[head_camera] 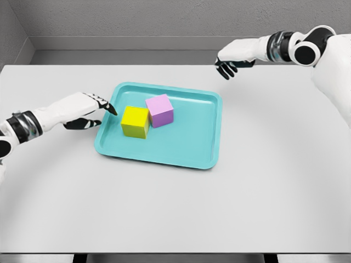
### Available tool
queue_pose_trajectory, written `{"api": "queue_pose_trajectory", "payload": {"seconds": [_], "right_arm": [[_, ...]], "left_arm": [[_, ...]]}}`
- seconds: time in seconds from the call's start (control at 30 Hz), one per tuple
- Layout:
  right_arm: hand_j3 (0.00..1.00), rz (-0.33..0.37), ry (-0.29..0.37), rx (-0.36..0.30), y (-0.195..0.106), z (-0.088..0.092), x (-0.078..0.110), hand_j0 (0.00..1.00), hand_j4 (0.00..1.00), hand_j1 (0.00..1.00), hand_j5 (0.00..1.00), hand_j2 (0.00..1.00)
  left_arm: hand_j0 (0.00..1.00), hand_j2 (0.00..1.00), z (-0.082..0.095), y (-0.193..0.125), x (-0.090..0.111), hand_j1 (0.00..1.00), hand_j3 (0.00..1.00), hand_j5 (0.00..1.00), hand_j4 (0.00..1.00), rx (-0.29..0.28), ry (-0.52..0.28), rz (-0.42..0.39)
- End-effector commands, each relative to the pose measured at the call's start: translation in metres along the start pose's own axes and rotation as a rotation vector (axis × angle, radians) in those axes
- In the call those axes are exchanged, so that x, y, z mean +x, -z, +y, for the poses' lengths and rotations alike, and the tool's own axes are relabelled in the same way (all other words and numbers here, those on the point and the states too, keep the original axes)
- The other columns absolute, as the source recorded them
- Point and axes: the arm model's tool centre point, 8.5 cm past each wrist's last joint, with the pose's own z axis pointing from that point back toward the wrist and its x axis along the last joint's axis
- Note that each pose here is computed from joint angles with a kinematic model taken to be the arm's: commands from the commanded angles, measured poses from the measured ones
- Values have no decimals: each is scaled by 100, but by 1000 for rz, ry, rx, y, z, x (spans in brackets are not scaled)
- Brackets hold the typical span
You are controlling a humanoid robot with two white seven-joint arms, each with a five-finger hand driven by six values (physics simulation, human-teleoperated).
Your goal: Push two cubes
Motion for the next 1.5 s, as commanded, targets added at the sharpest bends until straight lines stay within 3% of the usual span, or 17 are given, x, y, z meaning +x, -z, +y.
{"api": "queue_pose_trajectory", "payload": {"seconds": [0.0,0.27,0.53,0.77,1.1,1.47], "right_arm": [[14,-5,4,0,3,0,2,14,14,14,14,14],[14,-35,-4,-6,15,-6,16,14,14,14,14,14],[14,-45,-10,-13,18,-10,20,14,14,14,14,14],[14,-58,-28,3,24,-11,27,14,14,14,14,14],[14,-115,-58,16,50,-22,58,14,14,14,14,14],[13,-97,-170,88,69,-22,76,13,13,13,13,13]], "left_arm": [[63,63,5,-3,1,63,63,63,63,7,8,-2],[62,62,-3,3,-1,62,62,62,62,-32,24,10],[61,61,-11,16,11,61,61,61,61,-62,28,-28],[61,61,-10,18,14,61,61,61,61,-62,37,-36],[60,60,-14,32,30,60,60,60,60,-62,37,-81],[60,60,-14,31,30,60,60,60,60,-60,34,-81]]}}
